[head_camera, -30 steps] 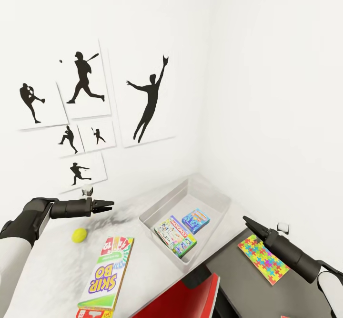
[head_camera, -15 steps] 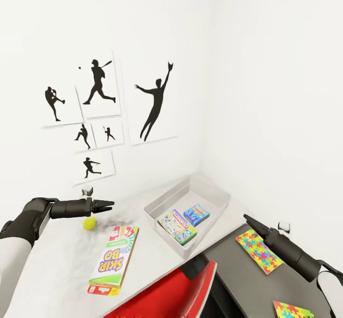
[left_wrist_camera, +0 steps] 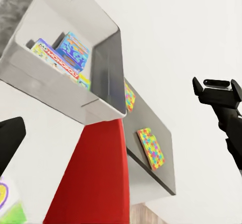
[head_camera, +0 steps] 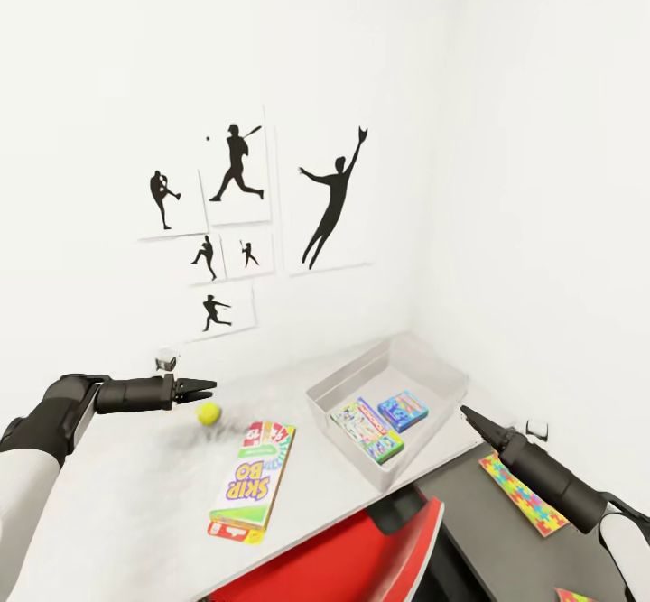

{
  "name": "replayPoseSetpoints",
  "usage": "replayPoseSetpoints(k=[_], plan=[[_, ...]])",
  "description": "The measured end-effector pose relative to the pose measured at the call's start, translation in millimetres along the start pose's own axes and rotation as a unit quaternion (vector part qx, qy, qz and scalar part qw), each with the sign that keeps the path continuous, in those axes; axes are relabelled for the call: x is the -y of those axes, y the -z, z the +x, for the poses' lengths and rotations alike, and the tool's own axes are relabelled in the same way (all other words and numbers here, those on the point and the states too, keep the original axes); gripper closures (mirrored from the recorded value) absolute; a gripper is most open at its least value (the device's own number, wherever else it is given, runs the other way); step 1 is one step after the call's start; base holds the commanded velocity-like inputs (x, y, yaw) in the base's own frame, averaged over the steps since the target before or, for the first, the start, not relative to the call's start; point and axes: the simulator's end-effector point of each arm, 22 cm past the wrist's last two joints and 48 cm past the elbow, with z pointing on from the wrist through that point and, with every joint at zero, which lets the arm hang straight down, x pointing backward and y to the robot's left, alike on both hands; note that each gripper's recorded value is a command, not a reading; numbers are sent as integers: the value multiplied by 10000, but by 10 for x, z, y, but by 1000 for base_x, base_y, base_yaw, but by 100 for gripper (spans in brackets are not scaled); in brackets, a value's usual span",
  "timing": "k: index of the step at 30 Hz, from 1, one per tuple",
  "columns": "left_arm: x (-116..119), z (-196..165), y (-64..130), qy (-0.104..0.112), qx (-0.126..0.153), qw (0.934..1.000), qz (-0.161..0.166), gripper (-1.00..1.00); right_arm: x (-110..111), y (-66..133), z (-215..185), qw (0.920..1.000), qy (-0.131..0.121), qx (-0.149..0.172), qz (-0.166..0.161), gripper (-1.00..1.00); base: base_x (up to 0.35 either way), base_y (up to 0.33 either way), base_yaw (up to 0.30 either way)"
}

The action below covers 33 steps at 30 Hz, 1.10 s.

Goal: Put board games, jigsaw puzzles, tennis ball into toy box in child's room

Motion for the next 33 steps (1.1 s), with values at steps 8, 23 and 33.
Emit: replayPoseSetpoints(k=[8,23,33], plan=[[35,-16,13,-34,15,10000,4,-100,-30,3,-16,10000,23,16,-22,-100,0,274,248],[45,-21,16,-42,18,10000,7,-100,-83,-8,-33,9999,81,20,-59,-100,0,218,91],[42,-19,15,-42,14,10000,2,-100,-48,-13,-32,9999,94,15,33,-100,0,78,11]])
